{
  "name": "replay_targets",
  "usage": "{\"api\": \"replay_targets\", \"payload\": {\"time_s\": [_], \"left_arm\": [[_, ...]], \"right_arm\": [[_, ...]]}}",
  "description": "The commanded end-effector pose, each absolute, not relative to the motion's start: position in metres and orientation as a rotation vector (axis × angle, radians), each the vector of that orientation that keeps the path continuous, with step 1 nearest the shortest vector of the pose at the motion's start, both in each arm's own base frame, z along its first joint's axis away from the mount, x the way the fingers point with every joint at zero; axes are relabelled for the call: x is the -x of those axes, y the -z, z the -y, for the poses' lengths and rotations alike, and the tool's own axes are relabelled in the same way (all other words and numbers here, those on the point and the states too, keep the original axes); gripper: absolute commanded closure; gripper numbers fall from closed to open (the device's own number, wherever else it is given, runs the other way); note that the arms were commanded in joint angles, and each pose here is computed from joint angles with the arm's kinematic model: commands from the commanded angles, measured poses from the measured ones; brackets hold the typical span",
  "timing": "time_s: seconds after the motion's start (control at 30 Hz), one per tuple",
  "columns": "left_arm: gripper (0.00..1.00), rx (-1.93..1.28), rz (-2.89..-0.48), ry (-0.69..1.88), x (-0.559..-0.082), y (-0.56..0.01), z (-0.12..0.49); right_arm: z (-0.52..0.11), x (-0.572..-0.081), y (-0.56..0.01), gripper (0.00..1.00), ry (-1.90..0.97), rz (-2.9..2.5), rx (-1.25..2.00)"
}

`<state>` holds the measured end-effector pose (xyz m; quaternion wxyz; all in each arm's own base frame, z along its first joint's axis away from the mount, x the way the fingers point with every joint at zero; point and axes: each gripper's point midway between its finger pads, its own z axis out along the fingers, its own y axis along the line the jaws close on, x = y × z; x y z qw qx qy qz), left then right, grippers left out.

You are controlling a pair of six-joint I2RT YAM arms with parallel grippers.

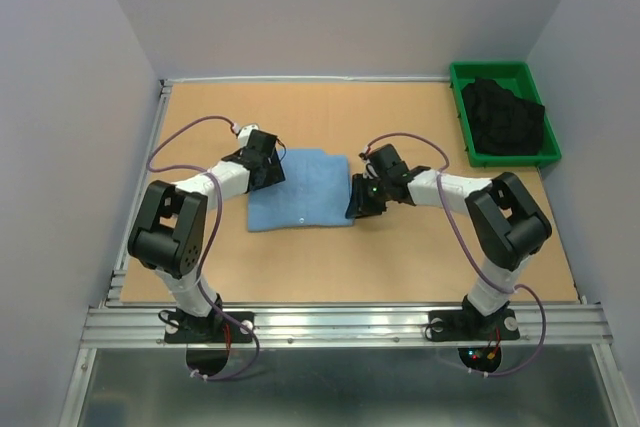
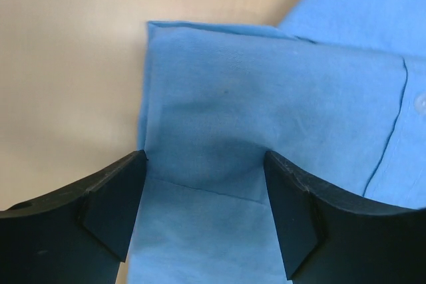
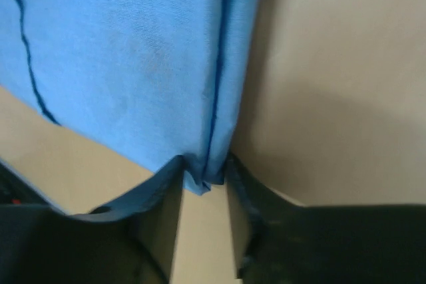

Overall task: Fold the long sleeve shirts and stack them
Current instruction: Fold the shirt

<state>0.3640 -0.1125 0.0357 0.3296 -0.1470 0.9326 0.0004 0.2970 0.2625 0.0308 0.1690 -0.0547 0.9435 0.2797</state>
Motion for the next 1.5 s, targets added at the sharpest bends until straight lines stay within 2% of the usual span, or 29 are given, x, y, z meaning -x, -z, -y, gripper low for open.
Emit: {"api": "replay_targets", "payload": {"time_s": [0.0, 0.07, 0.23, 0.3, 0.43, 0.57, 0.67, 1.13, 1.33, 1.4, 1.43, 1.47], "left_arm": [[0.15, 0.255, -2.320, -0.042, -0.401, -0.087, 0.111], [0.12, 0.203, -2.283, -0.006, -0.405, -0.106, 0.120], [0.11, -0.181, -2.127, 0.035, -0.375, -0.164, 0.177], [0.11, -0.316, -2.095, 0.041, -0.357, -0.168, 0.195], [0.11, -0.645, -2.019, 0.107, -0.307, -0.168, 0.249], [0.12, -0.901, -2.008, 0.127, -0.257, -0.137, 0.295], [0.12, -1.012, -2.028, 0.097, -0.238, -0.109, 0.312], [0.26, -1.093, -2.066, -0.139, -0.246, -0.044, 0.317], [0.39, -1.085, -2.074, -0.225, -0.250, -0.033, 0.307], [0.49, -1.079, -2.071, -0.233, -0.251, -0.034, 0.307], [0.59, -1.068, -2.066, -0.231, -0.252, -0.037, 0.308], [0.63, -1.052, -2.063, -0.234, -0.254, -0.039, 0.308]], "right_arm": [[-0.285, -0.288, -0.055, 0.55, -0.893, -2.621, 0.088], [-0.278, -0.297, -0.068, 0.39, -0.849, -2.570, 0.063], [-0.229, -0.324, -0.109, 0.16, -0.810, -2.456, -0.065], [-0.211, -0.326, -0.126, 0.01, -0.789, -2.415, -0.097], [-0.160, -0.336, -0.135, 0.00, -0.613, -2.360, -0.263], [-0.132, -0.329, -0.138, 0.00, -0.531, -2.319, -0.365], [-0.123, -0.325, -0.142, 0.00, -0.534, -2.299, -0.412], [-0.120, -0.305, -0.140, 0.00, -0.581, -2.290, -0.476], [-0.118, -0.302, -0.140, 0.00, -0.582, -2.281, -0.489], [-0.120, -0.301, -0.138, 0.00, -0.592, -2.289, -0.492], [-0.122, -0.300, -0.136, 0.00, -0.607, -2.300, -0.495], [-0.123, -0.301, -0.135, 0.00, -0.610, -2.304, -0.502]]}}
